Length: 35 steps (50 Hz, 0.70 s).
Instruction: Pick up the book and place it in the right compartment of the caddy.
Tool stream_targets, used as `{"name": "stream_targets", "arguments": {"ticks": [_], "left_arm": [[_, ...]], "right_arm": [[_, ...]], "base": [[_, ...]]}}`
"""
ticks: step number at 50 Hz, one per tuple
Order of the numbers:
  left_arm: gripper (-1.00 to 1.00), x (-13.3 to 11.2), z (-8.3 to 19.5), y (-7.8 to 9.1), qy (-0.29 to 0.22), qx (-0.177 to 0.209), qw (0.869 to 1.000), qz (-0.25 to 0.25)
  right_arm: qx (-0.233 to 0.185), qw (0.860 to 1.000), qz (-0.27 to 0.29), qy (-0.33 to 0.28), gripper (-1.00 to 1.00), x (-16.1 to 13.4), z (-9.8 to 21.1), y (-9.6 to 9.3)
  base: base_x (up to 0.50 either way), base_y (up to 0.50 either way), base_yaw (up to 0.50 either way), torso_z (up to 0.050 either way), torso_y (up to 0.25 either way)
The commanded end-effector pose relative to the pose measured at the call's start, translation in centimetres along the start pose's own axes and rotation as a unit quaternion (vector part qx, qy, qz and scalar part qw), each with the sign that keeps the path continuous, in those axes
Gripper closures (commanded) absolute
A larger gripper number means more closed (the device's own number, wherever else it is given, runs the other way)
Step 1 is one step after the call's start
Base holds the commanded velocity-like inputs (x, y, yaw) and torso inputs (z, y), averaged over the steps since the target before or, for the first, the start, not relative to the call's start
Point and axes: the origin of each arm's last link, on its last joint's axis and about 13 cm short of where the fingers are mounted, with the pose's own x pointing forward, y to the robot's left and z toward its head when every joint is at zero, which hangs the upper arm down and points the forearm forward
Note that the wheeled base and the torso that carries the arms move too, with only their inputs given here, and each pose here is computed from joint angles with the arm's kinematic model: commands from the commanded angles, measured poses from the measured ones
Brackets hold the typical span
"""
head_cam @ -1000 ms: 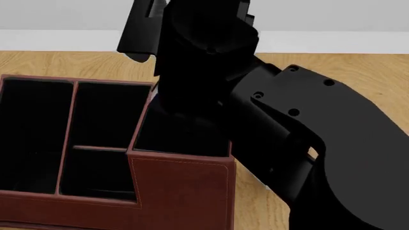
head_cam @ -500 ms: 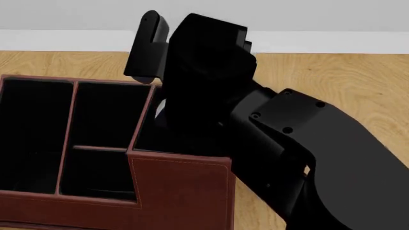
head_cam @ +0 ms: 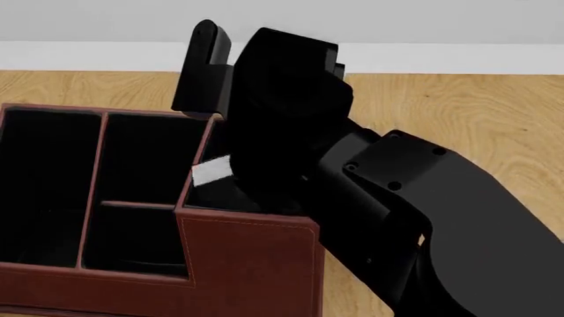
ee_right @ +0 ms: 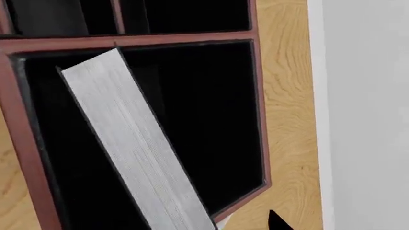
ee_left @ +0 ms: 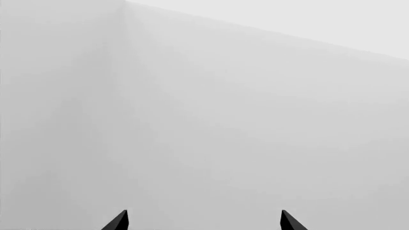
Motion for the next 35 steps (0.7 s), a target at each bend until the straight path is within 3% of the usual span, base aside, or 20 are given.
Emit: {"name": "stream_targets", "arguments": {"ticks": [1, 23, 35], "left_arm": [[-1.0, 0.0, -0.1, 0.1, 0.001, -0.001, 1.0, 0.002], [-1.0, 0.0, 0.2, -0.1, -0.004, -0.002, 1.0, 0.0], [-1.0, -0.3, 1.3, -0.4, -0.016, -0.005, 1.0, -0.004]], "right_arm": [[-0.008, 1.0, -0.018, 0.001, -1.0, 0.1, -0.1, -0.2], [-0.005, 1.0, -0.031, -0.004, -1.0, -1.0, 0.2, -0.7], [0.0, 0.998, -0.055, -0.014, -1.0, -3.3, 0.8, -1.7]], "base": [[0.0, 0.0, 0.0, 0.0, 0.0], [0.0, 0.0, 0.0, 0.0, 0.0], [0.0, 0.0, 0.0, 0.0, 0.0]]}}
